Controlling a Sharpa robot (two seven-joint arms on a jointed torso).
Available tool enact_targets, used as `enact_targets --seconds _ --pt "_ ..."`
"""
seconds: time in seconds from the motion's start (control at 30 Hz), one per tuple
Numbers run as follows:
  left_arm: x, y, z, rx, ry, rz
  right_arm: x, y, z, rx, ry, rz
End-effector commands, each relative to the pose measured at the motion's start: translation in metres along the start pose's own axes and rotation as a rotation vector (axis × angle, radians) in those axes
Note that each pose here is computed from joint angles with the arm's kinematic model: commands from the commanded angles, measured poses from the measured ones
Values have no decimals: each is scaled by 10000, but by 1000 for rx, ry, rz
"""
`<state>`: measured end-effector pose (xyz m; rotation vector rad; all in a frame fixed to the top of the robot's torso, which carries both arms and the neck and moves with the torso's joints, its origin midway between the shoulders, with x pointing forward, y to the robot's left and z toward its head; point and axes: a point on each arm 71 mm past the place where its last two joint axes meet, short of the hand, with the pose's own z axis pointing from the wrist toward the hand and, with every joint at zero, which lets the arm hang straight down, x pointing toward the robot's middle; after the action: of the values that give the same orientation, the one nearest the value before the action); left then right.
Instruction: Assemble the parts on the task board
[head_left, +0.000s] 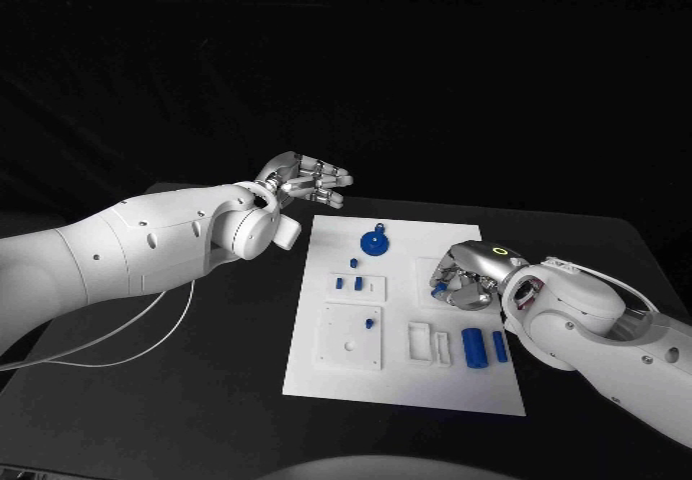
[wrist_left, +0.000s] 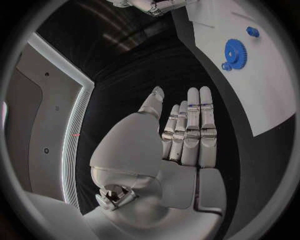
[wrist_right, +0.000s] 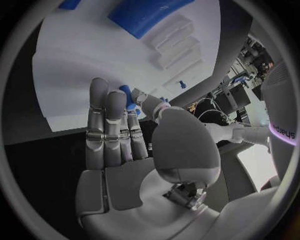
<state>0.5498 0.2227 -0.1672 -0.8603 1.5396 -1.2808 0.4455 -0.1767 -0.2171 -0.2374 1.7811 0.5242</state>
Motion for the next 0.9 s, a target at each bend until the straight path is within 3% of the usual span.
enact_targets --seconds 0.03,0.33,0.57,0.9 --pt "12 -1 2 -4 10 7 6 4 -2 5 -20 -23" --pt "1 11 3 -17 12 13 -35 39 -6 -5 -70 -19" --pt "-12 23 15 -30 0 35 -99 116 -58 -28 -76 -7" --pt "-25 23 30 -23 -3 34 -477 393 -151 -101 -147 -10"
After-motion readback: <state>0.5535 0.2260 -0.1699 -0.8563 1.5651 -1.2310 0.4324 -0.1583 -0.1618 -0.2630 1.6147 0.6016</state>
